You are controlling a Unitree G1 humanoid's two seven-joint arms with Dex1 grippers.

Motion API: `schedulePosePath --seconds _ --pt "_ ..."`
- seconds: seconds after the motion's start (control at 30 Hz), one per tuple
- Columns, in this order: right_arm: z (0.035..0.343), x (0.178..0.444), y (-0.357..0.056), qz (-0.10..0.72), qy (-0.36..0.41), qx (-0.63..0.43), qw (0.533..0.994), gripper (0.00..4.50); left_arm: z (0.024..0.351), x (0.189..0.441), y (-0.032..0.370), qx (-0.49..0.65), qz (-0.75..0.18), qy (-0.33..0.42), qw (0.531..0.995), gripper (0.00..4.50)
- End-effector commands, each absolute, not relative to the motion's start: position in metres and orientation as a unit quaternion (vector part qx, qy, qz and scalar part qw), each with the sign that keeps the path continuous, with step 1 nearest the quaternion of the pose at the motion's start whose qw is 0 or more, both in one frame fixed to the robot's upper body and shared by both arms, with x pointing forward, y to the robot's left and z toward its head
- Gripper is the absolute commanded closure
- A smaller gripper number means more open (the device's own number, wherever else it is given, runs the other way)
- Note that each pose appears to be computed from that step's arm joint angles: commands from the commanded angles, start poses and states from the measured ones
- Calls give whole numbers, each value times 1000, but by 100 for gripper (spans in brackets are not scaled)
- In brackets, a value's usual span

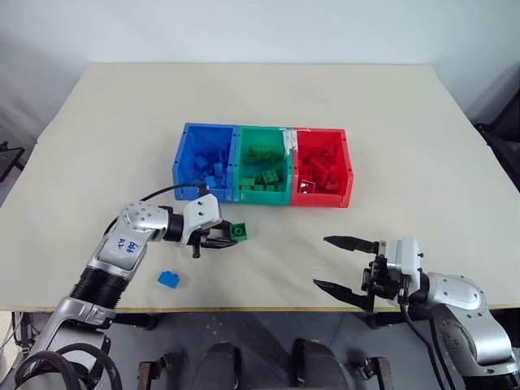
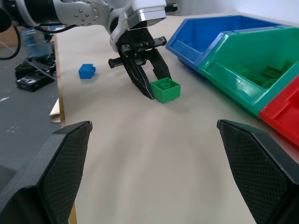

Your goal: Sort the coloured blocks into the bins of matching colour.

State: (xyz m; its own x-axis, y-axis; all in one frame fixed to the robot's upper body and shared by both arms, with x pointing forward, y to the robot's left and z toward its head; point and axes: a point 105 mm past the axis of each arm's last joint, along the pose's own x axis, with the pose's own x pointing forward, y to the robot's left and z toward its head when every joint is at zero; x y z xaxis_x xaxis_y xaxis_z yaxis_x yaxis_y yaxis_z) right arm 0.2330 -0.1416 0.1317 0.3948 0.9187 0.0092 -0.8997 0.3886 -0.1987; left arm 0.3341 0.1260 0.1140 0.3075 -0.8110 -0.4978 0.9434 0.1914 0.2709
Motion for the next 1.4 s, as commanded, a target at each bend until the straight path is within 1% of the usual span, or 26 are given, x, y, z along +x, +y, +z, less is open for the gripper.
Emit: schedulePosePath --seconds 0.03,0.2,0.27,0.33,0.43,0.5,0.6,0.63,0.7,0.8,0.87,0.9,1.0,1.1,1.17,1.23,1.3,1.4 --pt "144 228 -147 518 -89 -94 845 0 139 337 119 256 -577 63 773 304" --pt "169 234 -169 434 -134 -69 888 0 192 345 114 181 -555 -26 811 304" --pt "176 236 -175 405 -156 -67 898 0 213 354 108 163 -540 -61 824 304" --pt "183 240 -179 374 -180 -73 907 0 234 375 98 133 -495 -85 854 304" --pt "189 243 -179 355 -200 -85 909 0 244 389 85 114 -476 -94 867 304" --pt "195 247 -176 357 -211 -92 906 0 242 397 72 124 -479 -90 864 304" --pt "200 249 -171 368 -215 -102 899 0 236 403 68 146 -480 -74 861 304" --pt "202 249 -168 376 -216 -108 895 0 234 404 69 155 -479 -70 861 232" --pt "205 250 -165 390 -215 -114 888 0 231 405 76 169 -471 -68 863 177" --pt "206 252 -161 411 -210 -119 879 0 227 402 93 173 -464 -67 866 82" --pt "206 254 -158 429 -206 -122 871 0 227 393 110 171 -467 -80 864 14" --pt "206 256 -156 440 -203 -121 866 0 224 389 125 170 -459 -76 869 1" --pt "204 260 -148 478 -193 -121 848 0 219 366 163 161 -466 -81 866 1" --pt "197 260 -136 531 -172 -127 820 0 212 334 197 168 -483 -87 855 1" --pt "186 258 -120 592 -142 -131 782 0 190 311 248 208 -444 -57 870 1" --pt "183 254 -108 635 -130 -127 751 0 178 293 282 218 -409 -27 886 1" --pt "182 248 -97 672 -126 -129 719 0 166 271 305 208 -394 12 895 1" --pt "176 242 -91 705 -111 -144 686 0 148 236 332 212 -376 70 899 1"
